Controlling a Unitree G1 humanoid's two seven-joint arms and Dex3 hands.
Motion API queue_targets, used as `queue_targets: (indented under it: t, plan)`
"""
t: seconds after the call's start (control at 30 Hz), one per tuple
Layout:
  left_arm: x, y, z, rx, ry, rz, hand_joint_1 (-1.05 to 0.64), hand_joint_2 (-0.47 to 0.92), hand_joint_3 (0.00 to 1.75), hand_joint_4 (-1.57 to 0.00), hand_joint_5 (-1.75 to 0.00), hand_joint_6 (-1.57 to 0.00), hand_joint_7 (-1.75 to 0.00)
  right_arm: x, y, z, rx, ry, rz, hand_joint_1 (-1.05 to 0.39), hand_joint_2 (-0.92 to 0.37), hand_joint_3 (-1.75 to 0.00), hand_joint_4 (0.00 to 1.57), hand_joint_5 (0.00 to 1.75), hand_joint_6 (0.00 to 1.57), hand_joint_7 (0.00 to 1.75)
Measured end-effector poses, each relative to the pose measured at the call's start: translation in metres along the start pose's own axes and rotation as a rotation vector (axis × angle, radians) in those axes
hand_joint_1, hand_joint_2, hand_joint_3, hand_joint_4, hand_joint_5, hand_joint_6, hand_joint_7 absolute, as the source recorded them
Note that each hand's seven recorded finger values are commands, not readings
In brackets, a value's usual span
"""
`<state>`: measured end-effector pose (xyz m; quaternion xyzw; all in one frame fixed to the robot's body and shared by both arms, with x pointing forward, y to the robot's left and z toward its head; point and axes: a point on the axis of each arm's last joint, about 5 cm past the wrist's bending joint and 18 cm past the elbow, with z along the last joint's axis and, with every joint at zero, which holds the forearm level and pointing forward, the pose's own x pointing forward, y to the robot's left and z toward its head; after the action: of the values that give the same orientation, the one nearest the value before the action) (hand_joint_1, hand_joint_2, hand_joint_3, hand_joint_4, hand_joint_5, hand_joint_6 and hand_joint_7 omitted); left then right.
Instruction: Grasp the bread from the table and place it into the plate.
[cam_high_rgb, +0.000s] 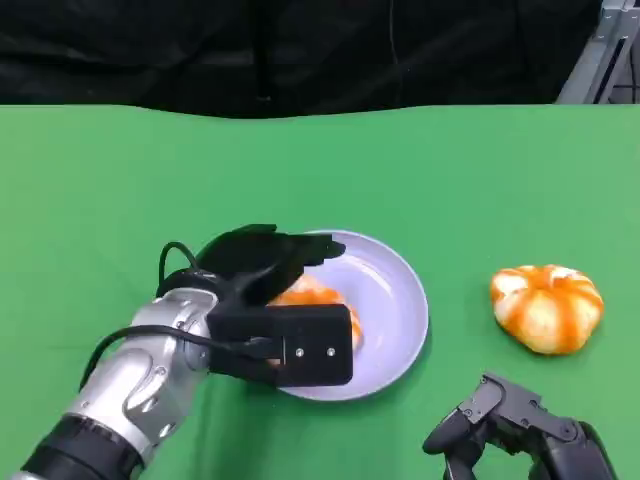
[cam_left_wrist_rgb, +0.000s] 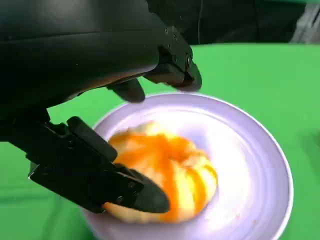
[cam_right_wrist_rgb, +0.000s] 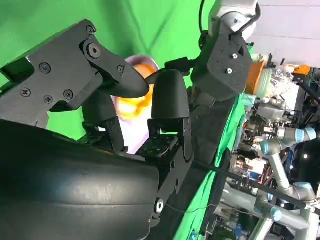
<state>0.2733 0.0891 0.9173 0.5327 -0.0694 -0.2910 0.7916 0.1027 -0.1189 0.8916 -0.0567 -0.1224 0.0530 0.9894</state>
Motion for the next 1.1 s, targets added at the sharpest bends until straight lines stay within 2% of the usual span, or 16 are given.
queue_targets:
  t: [0.13,0.3,0.43,0.53,0.7,0.77,0.87,0.9,0.97,1.0,1.03,1.07,1.1]
  plan:
    - [-0.001,0.000,-0.001,0.020,-0.001,-0.043,-0.77,0.92,0.30,0.00,-0.57,-0.26,-0.02,0.000,-0.0001,0.000,0.001,-0.001,-0.001,-0.08,-0.45,-1.23,0.70,1.66,0.68,1.37]
    - [-0.001,0.000,-0.001,0.031,-0.004,-0.046,-0.75,0.92,0.31,0.00,-0.59,-0.26,-0.02,0.000,-0.0002,0.000,0.005,-0.002,-0.002,-0.07,-0.45,-1.24,0.71,1.66,0.68,1.38]
    - [-0.006,0.009,-0.003,0.041,-0.032,-0.009,-0.73,0.92,0.30,0.00,-0.67,-0.29,-0.03,0.001,-0.0003,0.000,0.003,-0.004,-0.001,-0.07,-0.43,-1.25,0.71,1.65,0.68,1.38]
    - [-0.012,0.016,-0.006,-0.017,-0.054,0.057,-0.65,0.92,0.30,-0.02,-0.78,-0.33,-0.05,0.002,-0.0004,0.000,0.002,-0.007,-0.001,-0.07,-0.43,-1.26,0.72,1.65,0.68,1.37]
    - [-0.026,0.016,-0.015,-0.200,-0.080,0.164,-0.59,0.92,0.30,-0.12,-0.87,-0.41,-0.09,0.002,-0.0011,-0.001,0.000,-0.008,-0.002,-0.07,-0.42,-1.27,0.72,1.64,0.68,1.37]
    - [-0.033,0.016,-0.018,-0.274,-0.090,0.213,-0.39,0.92,0.25,-0.27,-0.99,-0.49,-0.13,0.003,-0.0010,0.000,0.001,-0.010,0.000,-0.08,-0.40,-1.30,0.72,1.64,0.69,1.38]
    - [-0.052,0.009,-0.026,-0.458,-0.160,0.366,-0.28,0.92,0.23,-0.34,-1.09,-0.55,-0.17,0.004,-0.0008,0.000,0.006,-0.011,0.005,-0.11,-0.40,-1.29,0.72,1.63,0.70,1.38]
    - [-0.057,0.006,-0.027,-0.497,-0.176,0.398,-0.26,0.91,0.23,-0.39,-1.13,-0.61,-0.21,0.004,-0.0009,0.000,0.006,-0.010,0.006,-0.11,-0.41,-1.27,0.73,1.62,0.71,1.37]
    - [-0.067,0.000,-0.031,-0.564,-0.188,0.449,-0.23,0.89,0.25,-0.44,-1.15,-0.60,-0.35,0.006,-0.0009,0.000,0.004,-0.013,0.008,-0.12,-0.42,-1.25,0.74,1.61,0.71,1.37]
    - [-0.071,-0.004,-0.033,-0.587,-0.190,0.467,-0.20,0.80,0.42,-0.50,-1.20,-0.55,-0.56,0.007,-0.0014,0.000,0.002,-0.016,0.007,-0.11,-0.40,-1.26,0.76,1.60,0.73,1.35]
    - [-0.075,-0.007,-0.034,-0.613,-0.190,0.486,-0.19,0.72,0.59,-0.52,-1.22,-0.51,-0.67,0.008,-0.0019,0.001,-0.003,-0.018,0.006,-0.11,-0.39,-1.27,0.77,1.59,0.73,1.34]
    - [-0.078,-0.010,-0.034,-0.635,-0.193,0.501,-0.18,0.66,0.71,-0.53,-1.23,-0.48,-0.74,0.008,-0.0024,0.001,-0.008,-0.018,0.003,-0.11,-0.38,-1.28,0.78,1.59,0.74,1.34]
    - [-0.081,-0.012,-0.034,-0.649,-0.199,0.514,-0.18,0.63,0.75,-0.54,-1.23,-0.48,-0.77,0.008,-0.0028,0.001,-0.015,-0.015,0.002,-0.11,-0.38,-1.28,0.78,1.59,0.74,1.34]
